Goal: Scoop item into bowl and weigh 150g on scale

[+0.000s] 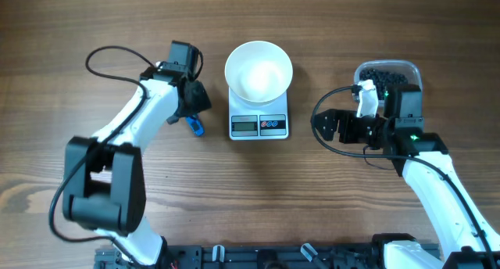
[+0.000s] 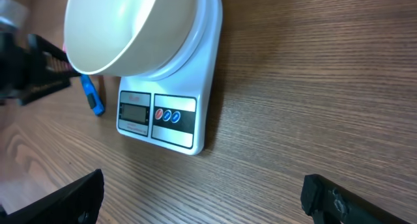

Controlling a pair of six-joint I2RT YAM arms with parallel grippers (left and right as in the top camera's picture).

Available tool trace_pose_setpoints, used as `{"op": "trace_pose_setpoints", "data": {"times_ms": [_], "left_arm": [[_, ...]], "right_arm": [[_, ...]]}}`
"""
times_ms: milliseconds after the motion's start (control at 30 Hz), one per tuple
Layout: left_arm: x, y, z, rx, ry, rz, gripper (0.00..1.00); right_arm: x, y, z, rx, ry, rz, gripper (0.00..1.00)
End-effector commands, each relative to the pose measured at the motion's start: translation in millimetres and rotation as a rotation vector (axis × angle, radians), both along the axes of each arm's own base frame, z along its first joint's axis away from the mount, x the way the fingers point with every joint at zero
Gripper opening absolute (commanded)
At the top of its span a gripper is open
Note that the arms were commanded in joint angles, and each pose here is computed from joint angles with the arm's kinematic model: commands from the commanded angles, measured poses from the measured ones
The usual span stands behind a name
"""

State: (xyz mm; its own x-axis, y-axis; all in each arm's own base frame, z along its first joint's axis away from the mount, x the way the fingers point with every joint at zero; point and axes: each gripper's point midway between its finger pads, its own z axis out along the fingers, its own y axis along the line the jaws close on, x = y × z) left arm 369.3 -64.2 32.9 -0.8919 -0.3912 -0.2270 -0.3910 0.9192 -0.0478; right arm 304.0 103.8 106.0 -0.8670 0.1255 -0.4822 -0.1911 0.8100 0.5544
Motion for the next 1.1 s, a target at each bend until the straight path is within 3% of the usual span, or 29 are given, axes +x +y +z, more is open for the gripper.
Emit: {"op": "trace_pose_setpoints", "data": {"times_ms": [0, 100, 700, 933, 1067], "left_arm": [[-8, 11, -24, 0.053, 0.059, 0.035, 0.62], [-3, 25, -25, 0.139, 0.035, 0.053, 0.56], [-3, 25, -40, 0.125, 0.011, 0.072, 0.33], [1, 17, -36, 0.067, -0.005, 0.070, 0.27], [5, 13, -20, -0.044, -0.031, 0.089, 0.27]], "right_arm": [[2, 6, 7, 0.014, -0.032, 0.042, 1.00], [2, 6, 7, 0.005, -0.040, 0.054, 1.00], [3, 5, 7, -0.007, -0.056, 0.067, 1.00], [10, 6, 21, 0.007, -0.113, 0.054, 0.95], [6, 11, 41, 0.035, -0.172, 0.079, 0.95]]}}
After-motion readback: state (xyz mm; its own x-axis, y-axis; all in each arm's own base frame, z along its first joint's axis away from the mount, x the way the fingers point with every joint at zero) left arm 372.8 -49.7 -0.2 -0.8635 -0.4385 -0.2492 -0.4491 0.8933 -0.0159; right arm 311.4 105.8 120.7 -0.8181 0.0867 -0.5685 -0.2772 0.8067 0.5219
